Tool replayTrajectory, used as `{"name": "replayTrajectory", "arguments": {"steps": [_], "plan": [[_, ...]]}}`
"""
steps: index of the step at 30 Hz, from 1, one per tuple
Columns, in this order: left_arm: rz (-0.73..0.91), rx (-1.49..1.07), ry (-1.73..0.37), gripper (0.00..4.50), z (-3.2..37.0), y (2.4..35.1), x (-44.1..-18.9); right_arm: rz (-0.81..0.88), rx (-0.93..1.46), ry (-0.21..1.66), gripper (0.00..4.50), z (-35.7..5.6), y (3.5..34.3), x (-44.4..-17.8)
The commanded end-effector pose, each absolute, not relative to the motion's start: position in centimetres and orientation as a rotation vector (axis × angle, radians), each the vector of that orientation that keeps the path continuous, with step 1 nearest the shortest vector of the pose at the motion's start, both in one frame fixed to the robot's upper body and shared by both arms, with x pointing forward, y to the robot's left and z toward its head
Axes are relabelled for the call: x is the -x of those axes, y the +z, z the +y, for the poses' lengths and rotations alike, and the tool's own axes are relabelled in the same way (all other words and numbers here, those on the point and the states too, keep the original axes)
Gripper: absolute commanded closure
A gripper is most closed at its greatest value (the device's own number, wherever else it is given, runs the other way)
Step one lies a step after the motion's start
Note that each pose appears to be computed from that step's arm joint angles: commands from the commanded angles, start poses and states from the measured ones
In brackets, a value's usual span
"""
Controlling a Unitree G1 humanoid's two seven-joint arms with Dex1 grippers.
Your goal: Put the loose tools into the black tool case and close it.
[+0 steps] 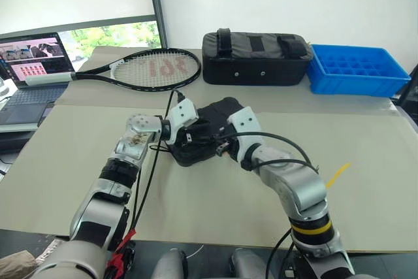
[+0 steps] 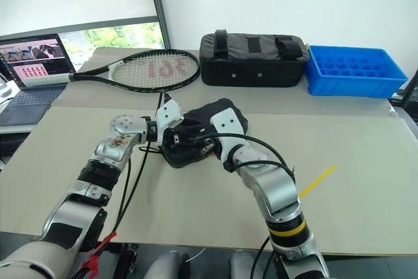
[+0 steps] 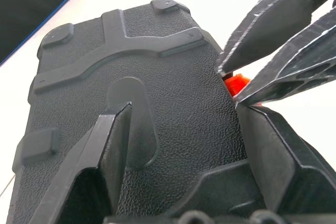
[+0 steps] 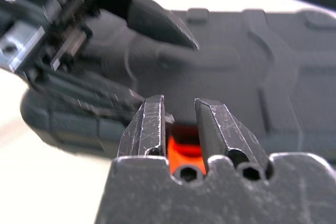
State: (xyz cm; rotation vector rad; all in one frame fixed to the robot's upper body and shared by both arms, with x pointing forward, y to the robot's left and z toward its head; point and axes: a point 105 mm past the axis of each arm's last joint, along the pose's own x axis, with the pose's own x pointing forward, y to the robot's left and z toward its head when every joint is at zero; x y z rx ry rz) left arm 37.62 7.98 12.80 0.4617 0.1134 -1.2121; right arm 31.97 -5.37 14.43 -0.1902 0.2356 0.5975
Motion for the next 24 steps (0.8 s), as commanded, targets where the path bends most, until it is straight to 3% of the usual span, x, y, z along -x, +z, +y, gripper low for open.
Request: {"name": "replayTrajectory", "arguments": {"steps": [1, 10, 15, 19, 20, 24], "plan": [[0.250, -0.431, -1.194, 1.14, 9.7, 9.7, -36.9, 0.099, 0.185, 0.652, 3.34, -6.5, 17.2, -31.0], [0.125, -0.314, -1.113, 1.14, 12.0, 12.9, -35.4, 0.013, 0.250, 0.710, 3.34, -12.0, 16.7, -30.9], [0.097, -0.253, -1.027, 1.14, 15.3, 13.7, -32.9, -0.032, 0.267, 0.762, 1.90, -15.8, 16.0, -30.9], [0.122, -0.207, -0.910, 0.08, 18.7, 13.5, -30.9, 0.000, 0.221, 0.823, 0.54, -18.9, 14.7, -30.4], [0.137, -0.196, -0.882, 0.00, 19.6, 13.2, -30.3, 0.011, 0.210, 0.839, 0.17, -19.7, 14.3, -30.2], [0.181, -0.207, -0.769, 0.00, 22.1, 11.8, -29.1, 0.052, 0.208, 0.851, 0.03, -22.1, 12.6, -29.8]]}}
